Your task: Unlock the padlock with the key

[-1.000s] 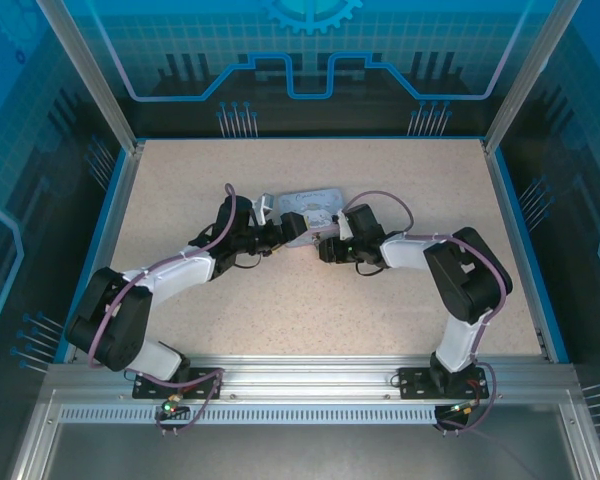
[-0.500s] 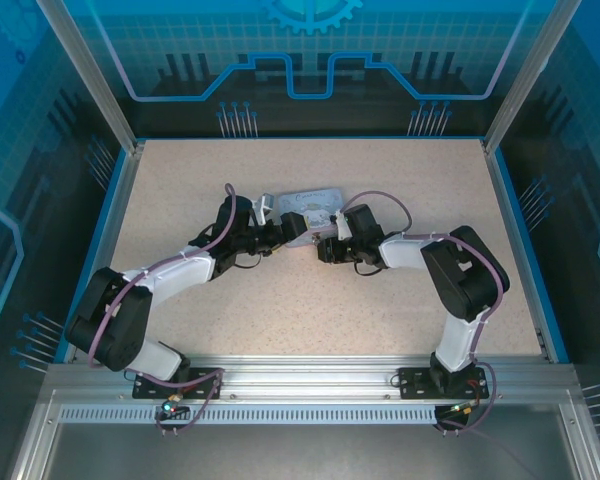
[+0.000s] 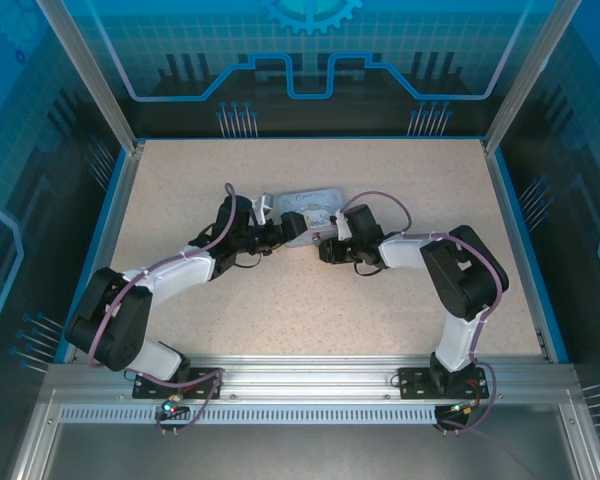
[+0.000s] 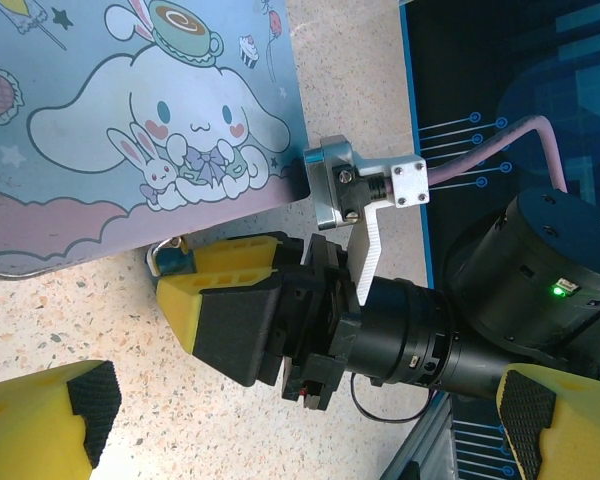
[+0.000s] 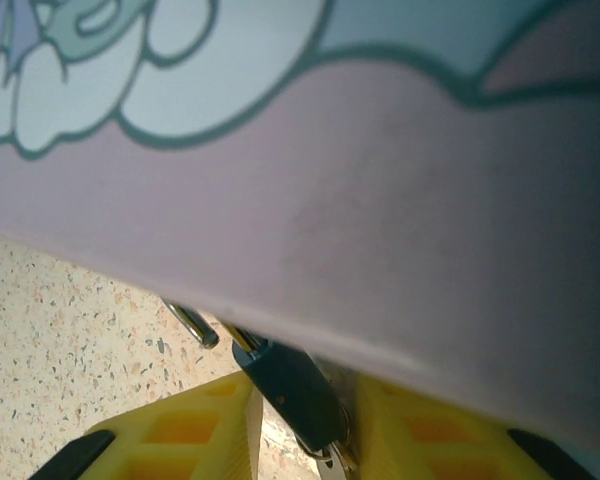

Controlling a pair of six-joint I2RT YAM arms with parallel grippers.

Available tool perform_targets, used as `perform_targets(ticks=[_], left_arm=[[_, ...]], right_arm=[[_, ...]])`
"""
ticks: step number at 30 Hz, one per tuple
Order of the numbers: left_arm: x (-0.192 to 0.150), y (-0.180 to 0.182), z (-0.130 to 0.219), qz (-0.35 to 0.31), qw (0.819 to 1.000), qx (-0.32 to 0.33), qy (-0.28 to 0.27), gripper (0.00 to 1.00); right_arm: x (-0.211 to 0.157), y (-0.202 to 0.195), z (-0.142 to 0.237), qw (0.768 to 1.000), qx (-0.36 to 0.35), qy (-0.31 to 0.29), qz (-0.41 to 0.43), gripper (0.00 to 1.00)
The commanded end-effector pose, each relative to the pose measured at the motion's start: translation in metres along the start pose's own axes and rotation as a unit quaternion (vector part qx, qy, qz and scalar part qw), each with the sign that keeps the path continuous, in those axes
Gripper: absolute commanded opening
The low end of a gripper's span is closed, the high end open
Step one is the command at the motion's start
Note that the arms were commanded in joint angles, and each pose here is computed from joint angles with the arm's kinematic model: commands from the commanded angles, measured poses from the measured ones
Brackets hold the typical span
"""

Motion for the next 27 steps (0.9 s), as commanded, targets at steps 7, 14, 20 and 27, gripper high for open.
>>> perform_targets(ticks=[7, 14, 20, 27], left_arm=[[0.006, -0.009, 0.001, 0.003, 1.0, -0.019, 0.001, 0.99], [0.006, -0.01, 0.001, 0.003, 1.0, -0.02, 0.001, 0.99], [0.008, -0.011, 0.001, 0.004, 1.0, -0.021, -0.003, 0.99], [0.009, -0.013, 0.001, 0.003, 1.0, -0.021, -0.004, 0.99]], right_arm=[[-0.004, 0.0, -0.001, 1.0, 0.015, 0.008, -0.007, 0.23], [-0.001, 0.003, 0.004, 1.0, 0.016, 0.004, -0.005, 0.21], [0.002, 0.005, 0.008, 1.0, 0.017, -0.001, -0.008, 0.17], [0.007, 0.008, 0.015, 1.0, 0.02, -0.011, -0.017, 0.15]])
Point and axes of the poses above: each hand's point on the last joint's axis, 136 mm out from that joint toward the fingers, its own z axis back along the fingers, its own y axis along the line the jaws close on, x = y × z, the point moved 8 cm from there along z, back along the fingers, and after that the axes turned 14 degrees about z, right-handed, at the moved point
